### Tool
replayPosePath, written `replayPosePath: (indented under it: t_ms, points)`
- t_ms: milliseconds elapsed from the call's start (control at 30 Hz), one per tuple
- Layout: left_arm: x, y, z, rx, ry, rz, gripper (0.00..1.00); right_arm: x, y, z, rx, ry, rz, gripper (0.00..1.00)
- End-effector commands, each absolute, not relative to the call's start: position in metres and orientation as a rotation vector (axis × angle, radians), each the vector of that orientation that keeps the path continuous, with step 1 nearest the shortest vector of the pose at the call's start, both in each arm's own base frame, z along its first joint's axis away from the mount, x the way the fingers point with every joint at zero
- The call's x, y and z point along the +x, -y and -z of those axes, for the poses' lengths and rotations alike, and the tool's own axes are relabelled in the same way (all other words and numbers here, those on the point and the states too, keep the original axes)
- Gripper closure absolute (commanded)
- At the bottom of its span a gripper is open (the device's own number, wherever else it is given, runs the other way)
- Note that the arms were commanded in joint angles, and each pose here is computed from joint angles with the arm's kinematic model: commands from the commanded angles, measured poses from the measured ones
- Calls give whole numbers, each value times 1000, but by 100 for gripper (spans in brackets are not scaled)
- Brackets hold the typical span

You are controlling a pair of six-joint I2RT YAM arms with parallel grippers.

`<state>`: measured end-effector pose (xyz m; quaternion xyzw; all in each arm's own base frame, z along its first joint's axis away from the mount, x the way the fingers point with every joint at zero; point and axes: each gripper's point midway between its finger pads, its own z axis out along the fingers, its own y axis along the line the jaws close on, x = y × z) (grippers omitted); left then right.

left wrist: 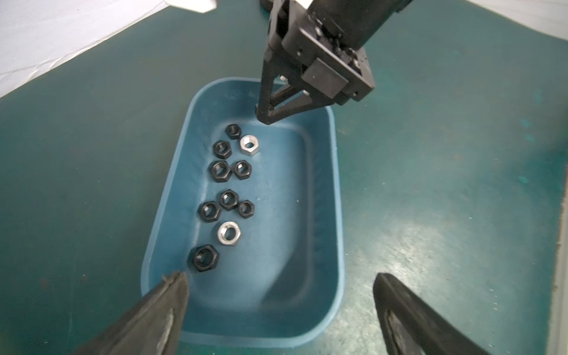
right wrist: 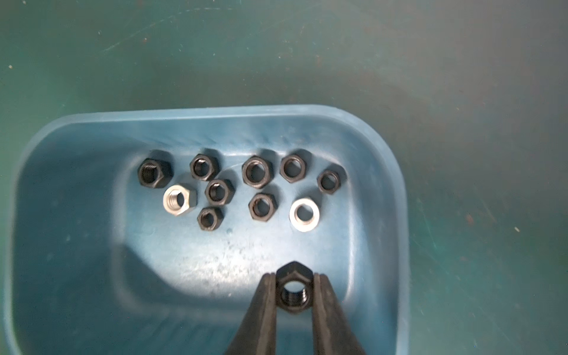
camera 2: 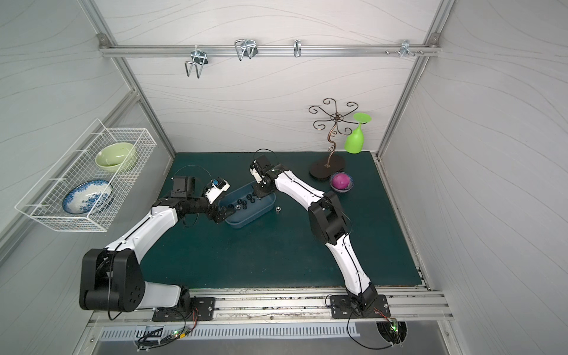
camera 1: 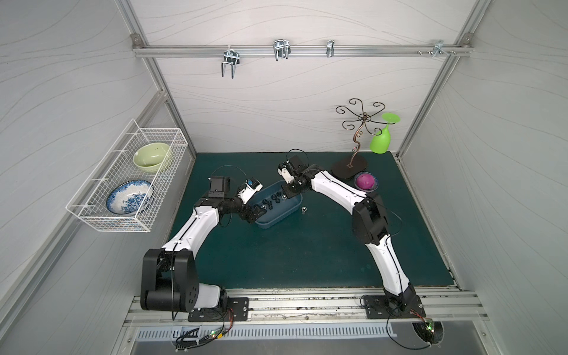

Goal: Put the nuts on the desktop into the storage box
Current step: Place the nut in the storage box.

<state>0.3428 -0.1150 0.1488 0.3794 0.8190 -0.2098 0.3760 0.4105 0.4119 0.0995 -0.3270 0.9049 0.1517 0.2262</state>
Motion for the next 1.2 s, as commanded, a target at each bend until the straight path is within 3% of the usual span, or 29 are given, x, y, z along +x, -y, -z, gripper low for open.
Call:
replayPosePath:
  t_ms: [0,600,1167]
  points:
    - [362,110,-162,991,-2032,454,1,406,-420,-95,-949,-2493,-452,85]
    - [357,92,-136,971,-2153,463,1,380,-464,-55,-1037,-2517,-611,86]
    - [355,87,-129,959,-2184,465,2,390,-450,-21,-1065,-2553,-385,86]
